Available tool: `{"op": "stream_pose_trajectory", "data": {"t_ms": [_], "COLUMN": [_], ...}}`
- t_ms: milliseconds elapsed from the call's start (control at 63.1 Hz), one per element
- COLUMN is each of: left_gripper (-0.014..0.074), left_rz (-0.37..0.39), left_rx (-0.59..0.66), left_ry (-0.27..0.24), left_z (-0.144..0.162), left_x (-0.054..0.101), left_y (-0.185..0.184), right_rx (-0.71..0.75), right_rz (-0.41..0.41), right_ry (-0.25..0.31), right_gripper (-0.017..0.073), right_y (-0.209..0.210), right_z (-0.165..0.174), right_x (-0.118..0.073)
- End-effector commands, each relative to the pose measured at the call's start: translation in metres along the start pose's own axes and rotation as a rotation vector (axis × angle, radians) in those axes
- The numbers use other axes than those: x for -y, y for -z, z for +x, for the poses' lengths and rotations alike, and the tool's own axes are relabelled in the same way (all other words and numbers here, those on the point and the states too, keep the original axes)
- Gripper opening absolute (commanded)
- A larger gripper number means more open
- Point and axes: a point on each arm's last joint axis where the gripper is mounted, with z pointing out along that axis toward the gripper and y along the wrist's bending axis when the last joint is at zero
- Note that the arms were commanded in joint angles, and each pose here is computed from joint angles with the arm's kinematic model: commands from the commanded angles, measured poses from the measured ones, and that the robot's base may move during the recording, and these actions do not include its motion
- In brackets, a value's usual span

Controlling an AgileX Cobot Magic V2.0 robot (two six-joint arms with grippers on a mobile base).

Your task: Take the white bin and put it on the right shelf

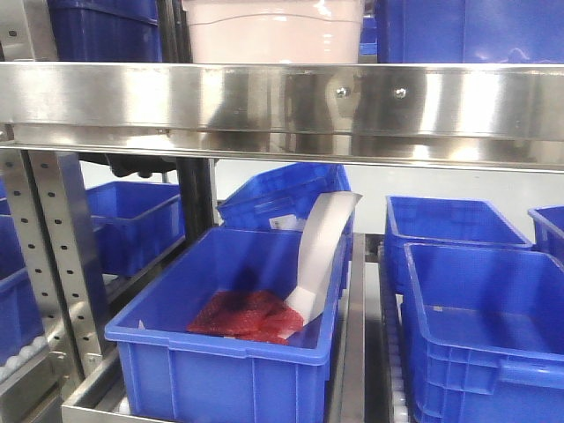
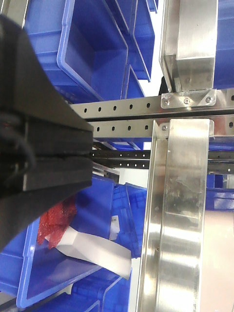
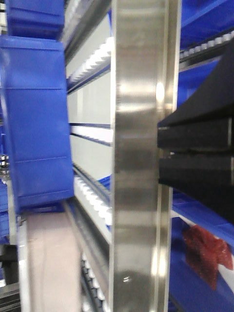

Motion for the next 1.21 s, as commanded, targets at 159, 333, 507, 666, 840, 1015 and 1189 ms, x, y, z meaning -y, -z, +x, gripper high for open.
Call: {"op": "stream_pose_trajectory", "data": {"t_ms": [159, 333, 507, 666, 840, 1015, 1189], "left_gripper": [-0.0117, -0.0118, -0.0117, -0.0117, -0.0117, -0.0117, -0.0118], "left_rz": [-0.014, -0.014, -0.014, -0.014, -0.014, -0.014, -0.014], "left_rx": [0.08, 0.08, 0.08, 0.08, 0.08, 0.08, 0.08], "left_ry": [0.02, 0.02, 0.02, 0.02, 0.02, 0.02, 0.02], "left_z": [-0.001, -0.001, -0.001, -0.001, -0.001, -0.001, -0.001], "left_x": [-0.001, -0.001, -0.001, -0.001, -0.001, -0.001, -0.001], "left_y": [0.0, 0.0, 0.0, 0.0, 0.0, 0.0, 0.0], "right_rx": [0.118, 0.139, 0.144, 0.144, 0.144, 0.144, 0.144], "right_rz": [0.041, 0.09, 0.092, 0.092, 0.092, 0.092, 0.092], "right_ry": [-0.009, -0.013, 0.024, 0.026, 0.026, 0.026, 0.026], "right_gripper": [0.0068, 0.0068, 0.0068, 0.0068, 0.0068, 0.0068, 0.0068], "right_y": [0.009, 0.016, 0.019, 0.019, 0.019, 0.019, 0.019], "right_z": [0.032, 0.061, 0.068, 0.068, 0.068, 0.068, 0.068], "right_x": [0.008, 0.014, 0.014, 0.014, 0.014, 0.014, 0.014]}}
